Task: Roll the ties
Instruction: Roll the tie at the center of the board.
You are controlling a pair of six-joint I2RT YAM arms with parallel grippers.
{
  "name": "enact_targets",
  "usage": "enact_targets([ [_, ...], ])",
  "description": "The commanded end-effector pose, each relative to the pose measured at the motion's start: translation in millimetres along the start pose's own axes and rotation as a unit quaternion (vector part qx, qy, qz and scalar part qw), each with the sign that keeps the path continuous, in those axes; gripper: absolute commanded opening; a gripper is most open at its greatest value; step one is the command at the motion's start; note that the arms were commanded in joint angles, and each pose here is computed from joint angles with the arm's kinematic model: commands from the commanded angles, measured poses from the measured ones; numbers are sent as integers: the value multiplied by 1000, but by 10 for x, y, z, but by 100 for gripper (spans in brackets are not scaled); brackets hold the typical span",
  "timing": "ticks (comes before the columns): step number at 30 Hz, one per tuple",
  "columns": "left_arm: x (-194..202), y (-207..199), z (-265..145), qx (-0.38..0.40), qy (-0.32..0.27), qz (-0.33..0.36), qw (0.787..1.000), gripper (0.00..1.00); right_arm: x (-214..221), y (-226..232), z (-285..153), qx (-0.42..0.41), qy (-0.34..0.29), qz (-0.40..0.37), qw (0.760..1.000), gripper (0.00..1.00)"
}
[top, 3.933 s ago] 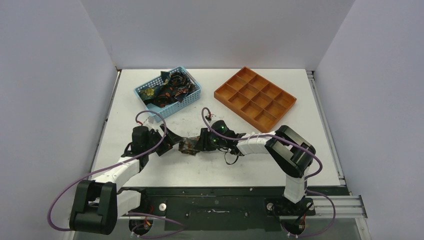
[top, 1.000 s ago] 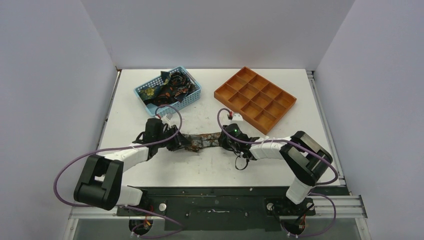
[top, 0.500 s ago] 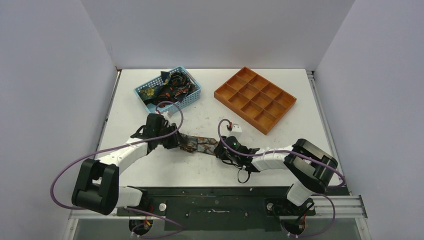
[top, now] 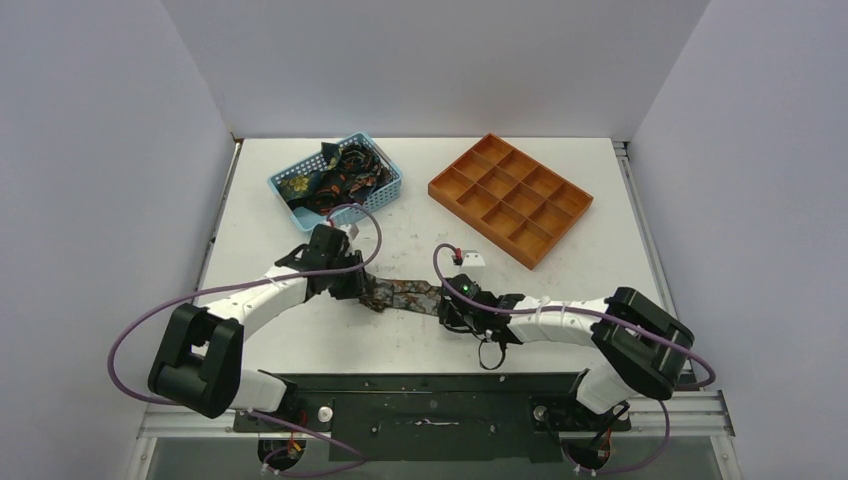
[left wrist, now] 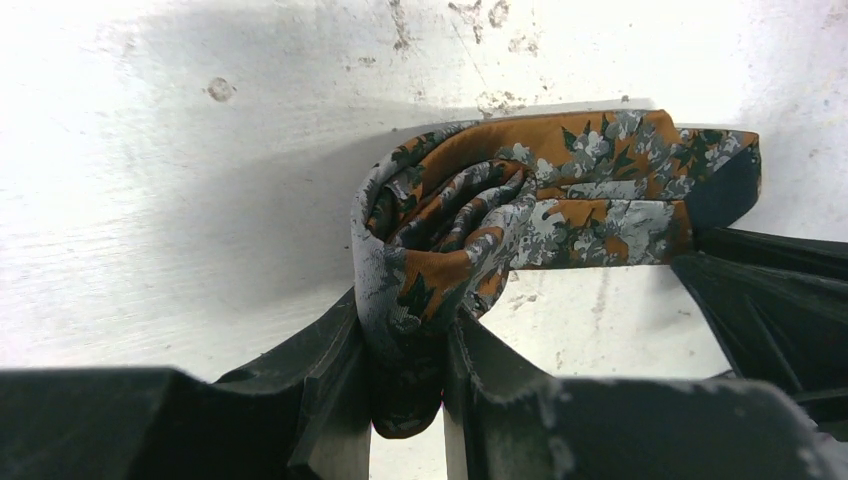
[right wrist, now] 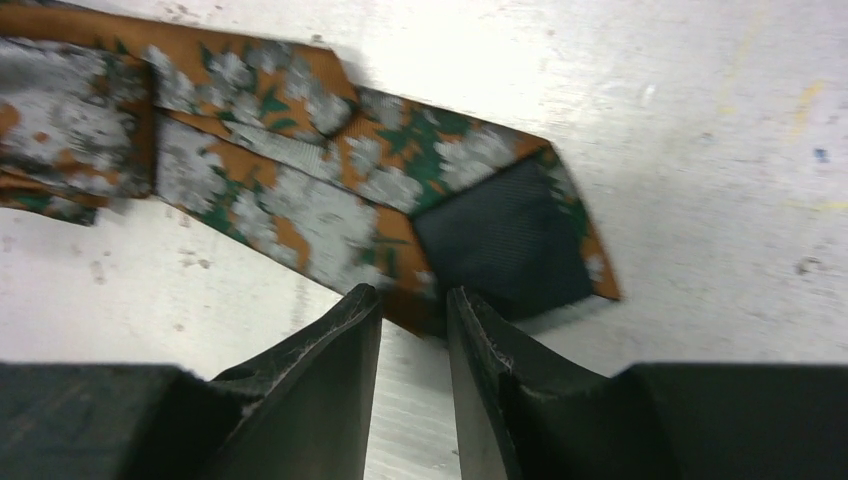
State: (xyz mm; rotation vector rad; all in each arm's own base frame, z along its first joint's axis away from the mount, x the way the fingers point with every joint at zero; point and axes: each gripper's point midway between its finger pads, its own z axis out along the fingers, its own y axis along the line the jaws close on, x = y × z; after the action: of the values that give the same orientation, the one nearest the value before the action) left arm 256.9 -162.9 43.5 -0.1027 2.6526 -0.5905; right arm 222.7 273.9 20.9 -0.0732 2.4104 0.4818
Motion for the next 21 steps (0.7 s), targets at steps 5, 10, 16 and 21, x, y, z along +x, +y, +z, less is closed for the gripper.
enact_targets([
  [5,-222,216,-149,-137,-28,74,987,0,-265,-118,-165,47,-29,-41,998,32],
  [10,-252,342,-216,-225,-19,99,969,0,-291,-199,-261,51,-49,-20,997,32],
  [16,-320,384,-301,-326,-18,145,934,0,-328,-351,-422,61,-73,-9,995,32],
  [21,-340,386,-380,-394,-21,184,900,0,-356,-464,-521,70,-88,-1,994,32],
])
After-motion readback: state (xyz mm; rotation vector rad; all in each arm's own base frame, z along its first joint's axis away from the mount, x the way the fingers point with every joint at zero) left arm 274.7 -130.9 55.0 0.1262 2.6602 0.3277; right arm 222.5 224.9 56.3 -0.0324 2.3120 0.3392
